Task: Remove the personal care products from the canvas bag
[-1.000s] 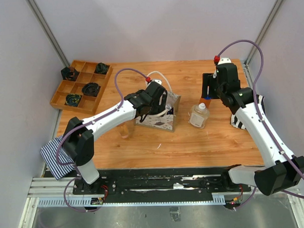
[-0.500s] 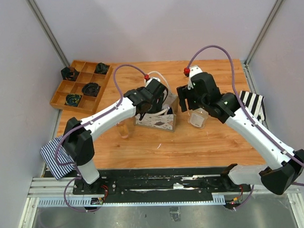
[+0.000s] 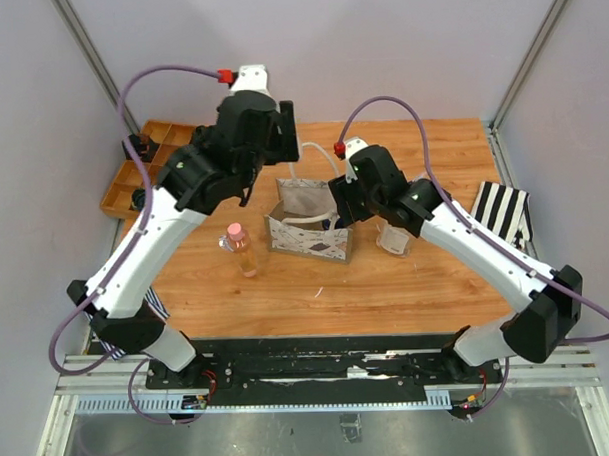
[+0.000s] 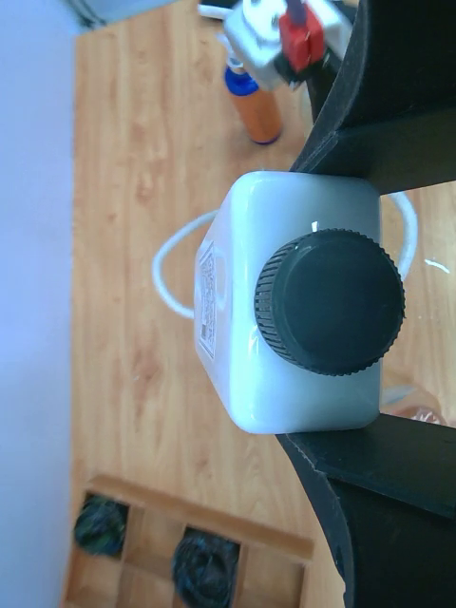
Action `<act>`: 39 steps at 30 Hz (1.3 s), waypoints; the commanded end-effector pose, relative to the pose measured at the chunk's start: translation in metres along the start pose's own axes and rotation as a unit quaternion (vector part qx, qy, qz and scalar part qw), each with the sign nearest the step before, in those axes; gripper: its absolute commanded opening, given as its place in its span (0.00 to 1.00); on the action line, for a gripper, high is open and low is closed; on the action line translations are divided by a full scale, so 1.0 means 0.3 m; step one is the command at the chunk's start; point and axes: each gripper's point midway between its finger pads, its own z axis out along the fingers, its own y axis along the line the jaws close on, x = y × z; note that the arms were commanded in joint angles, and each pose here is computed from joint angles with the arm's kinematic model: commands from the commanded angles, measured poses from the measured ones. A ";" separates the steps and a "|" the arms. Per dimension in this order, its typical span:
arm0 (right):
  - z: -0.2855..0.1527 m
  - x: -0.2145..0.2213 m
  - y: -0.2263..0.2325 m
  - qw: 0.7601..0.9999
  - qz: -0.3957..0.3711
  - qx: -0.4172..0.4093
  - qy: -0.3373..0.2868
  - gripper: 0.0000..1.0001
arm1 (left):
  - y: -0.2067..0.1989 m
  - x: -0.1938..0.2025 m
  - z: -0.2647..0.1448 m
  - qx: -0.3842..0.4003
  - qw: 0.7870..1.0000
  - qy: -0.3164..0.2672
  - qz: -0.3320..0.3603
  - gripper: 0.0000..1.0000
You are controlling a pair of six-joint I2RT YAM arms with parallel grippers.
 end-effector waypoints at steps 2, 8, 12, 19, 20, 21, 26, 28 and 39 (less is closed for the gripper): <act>0.031 -0.133 0.091 0.997 0.002 -0.050 -0.053 0.59 | 0.131 -0.242 -0.191 -0.035 0.993 -0.107 -0.043 0.36; 0.089 -0.208 0.120 0.996 0.010 -0.055 -0.065 0.59 | 0.182 -0.211 -0.199 -0.062 0.992 -0.106 -0.032 0.37; 0.100 -0.212 0.124 0.996 0.019 -0.054 -0.065 0.58 | 0.214 -0.171 -0.195 -0.078 0.991 -0.104 -0.028 0.37; 0.149 -0.132 0.170 0.998 -0.001 -0.068 -0.010 0.58 | 0.270 -0.064 -0.157 -0.085 0.993 -0.079 -0.031 0.39; 0.159 -0.109 0.174 0.998 -0.006 -0.065 0.002 0.57 | 0.273 -0.051 -0.153 -0.080 0.993 -0.076 -0.035 0.39; 0.166 -0.089 0.181 0.998 -0.011 -0.063 0.012 0.57 | 0.278 -0.039 -0.152 -0.077 0.994 -0.074 -0.036 0.39; 0.190 0.005 0.194 0.997 -0.027 -0.047 0.046 0.59 | 0.296 -0.013 -0.161 -0.074 0.994 -0.070 -0.040 0.40; 0.192 0.027 0.200 0.997 -0.028 -0.046 0.053 0.62 | 0.303 -0.002 -0.162 -0.076 0.994 -0.066 -0.037 0.40; 0.210 0.133 0.130 0.995 -0.053 0.031 0.083 0.70 | 0.330 0.077 -0.148 -0.081 0.995 -0.047 -0.031 0.41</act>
